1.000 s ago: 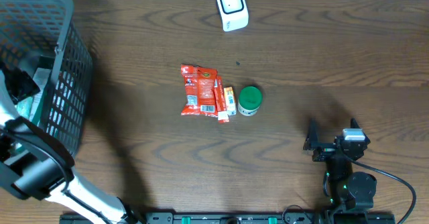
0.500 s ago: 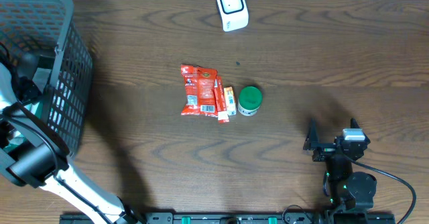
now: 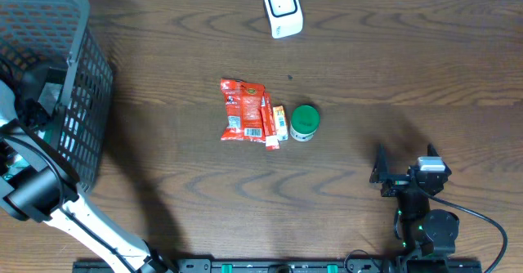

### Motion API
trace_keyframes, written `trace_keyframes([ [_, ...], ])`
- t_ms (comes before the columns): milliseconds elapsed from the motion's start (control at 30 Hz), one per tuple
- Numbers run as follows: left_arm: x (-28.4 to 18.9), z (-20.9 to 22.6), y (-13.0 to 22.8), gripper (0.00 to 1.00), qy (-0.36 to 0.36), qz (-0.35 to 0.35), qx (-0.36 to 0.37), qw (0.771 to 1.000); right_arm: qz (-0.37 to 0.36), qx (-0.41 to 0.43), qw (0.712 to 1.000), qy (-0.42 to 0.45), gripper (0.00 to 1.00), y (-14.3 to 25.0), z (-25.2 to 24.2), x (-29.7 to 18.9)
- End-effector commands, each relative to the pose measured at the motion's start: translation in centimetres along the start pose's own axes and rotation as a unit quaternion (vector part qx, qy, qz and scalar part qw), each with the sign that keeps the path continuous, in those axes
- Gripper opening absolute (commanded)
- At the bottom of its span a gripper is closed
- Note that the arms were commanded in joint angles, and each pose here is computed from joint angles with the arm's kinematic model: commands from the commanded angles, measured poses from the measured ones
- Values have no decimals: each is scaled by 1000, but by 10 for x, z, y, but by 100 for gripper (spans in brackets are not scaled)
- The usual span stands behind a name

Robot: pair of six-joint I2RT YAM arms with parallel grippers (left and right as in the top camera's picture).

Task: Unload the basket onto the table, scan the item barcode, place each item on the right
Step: 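Grasp the mint-green wipes pack in the basket with the left gripper and lift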

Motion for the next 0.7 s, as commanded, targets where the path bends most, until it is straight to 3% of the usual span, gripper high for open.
trace_keyframes([
  [0,18,-2,3,77,-7,18,10,1000,2,5,1000,-4,99,1,1,0],
  [300,19,-4,2,60,3,16,3,1000,2,5,1000,-4,99,1,1,0],
  [433,19,-13,4,60,56,27,1,998,2,5,1000,-4,99,1,1,0],
  [667,21,-14,3,58,58,21,2,998,2,5,1000,-4,99,1,1,0],
])
Point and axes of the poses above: each gripper's point midway between its finger pads, its own x axis out along the fingers, its own z axis along the line the jaws close on, y = z × x, the point moved 9 cm from there along -x, back along the fingers, and after that the axes turned 14 degrees about -x, right-handed, at the moved point
